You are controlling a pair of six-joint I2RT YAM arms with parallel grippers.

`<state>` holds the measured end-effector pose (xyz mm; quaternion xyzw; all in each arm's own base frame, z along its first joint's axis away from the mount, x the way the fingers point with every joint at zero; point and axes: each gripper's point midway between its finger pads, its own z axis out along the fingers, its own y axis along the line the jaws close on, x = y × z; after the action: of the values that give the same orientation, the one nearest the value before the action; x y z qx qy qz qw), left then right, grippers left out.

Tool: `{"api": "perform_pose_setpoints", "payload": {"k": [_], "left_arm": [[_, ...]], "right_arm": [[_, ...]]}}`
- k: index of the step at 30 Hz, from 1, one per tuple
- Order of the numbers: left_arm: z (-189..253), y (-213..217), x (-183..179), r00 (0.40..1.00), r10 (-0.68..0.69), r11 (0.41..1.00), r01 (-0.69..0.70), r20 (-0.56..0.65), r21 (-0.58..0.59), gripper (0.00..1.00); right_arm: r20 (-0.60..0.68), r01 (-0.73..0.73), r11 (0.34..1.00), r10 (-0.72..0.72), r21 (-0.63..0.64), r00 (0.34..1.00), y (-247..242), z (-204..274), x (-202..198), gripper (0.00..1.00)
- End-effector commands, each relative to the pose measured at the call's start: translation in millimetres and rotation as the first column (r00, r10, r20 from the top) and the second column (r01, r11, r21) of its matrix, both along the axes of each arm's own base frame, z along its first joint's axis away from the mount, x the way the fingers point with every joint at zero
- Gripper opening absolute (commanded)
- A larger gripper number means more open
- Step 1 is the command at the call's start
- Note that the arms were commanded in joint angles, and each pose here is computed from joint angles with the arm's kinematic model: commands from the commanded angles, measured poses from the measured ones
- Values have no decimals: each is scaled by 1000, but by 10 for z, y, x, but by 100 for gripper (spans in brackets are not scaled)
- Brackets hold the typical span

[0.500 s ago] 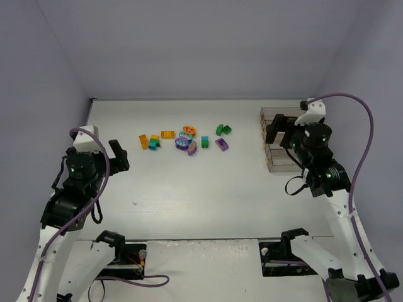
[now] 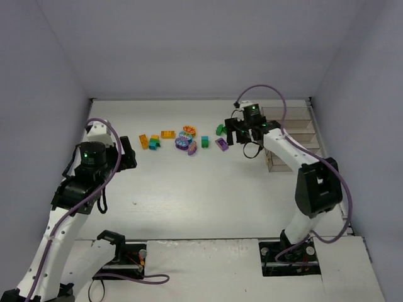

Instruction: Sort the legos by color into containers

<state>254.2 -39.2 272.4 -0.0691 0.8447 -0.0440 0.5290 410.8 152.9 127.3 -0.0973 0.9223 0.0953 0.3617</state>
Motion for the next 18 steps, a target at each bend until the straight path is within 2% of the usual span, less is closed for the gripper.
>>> {"api": "perform_pose_setpoints", "payload": {"k": [1,4,7,15,18], "left_arm": [[73,-74,93,999,-13,999,14,35,-32,89],[38,-99,112,1000,-23,999,24,20,-32,89],[22,-127,127,999,-37,999,37,10,-33,89],[-32,-152,124,999,-53,998,53,-11,-30,89],[-55,-158,123,998,-55,998,55,-16,-31,89]], "right_arm": [[33,-117,992,119,-43,992,328,-74,217,78],[-19,-168,984,167,-66,986,481,-382,286,76],[-43,-205,975,202,-87,978,535,-581,383,68],[-32,-201,971,198,-132,980,537,-838,575,66],[-26,-211,969,209,-132,978,556,-884,602,60]]}}
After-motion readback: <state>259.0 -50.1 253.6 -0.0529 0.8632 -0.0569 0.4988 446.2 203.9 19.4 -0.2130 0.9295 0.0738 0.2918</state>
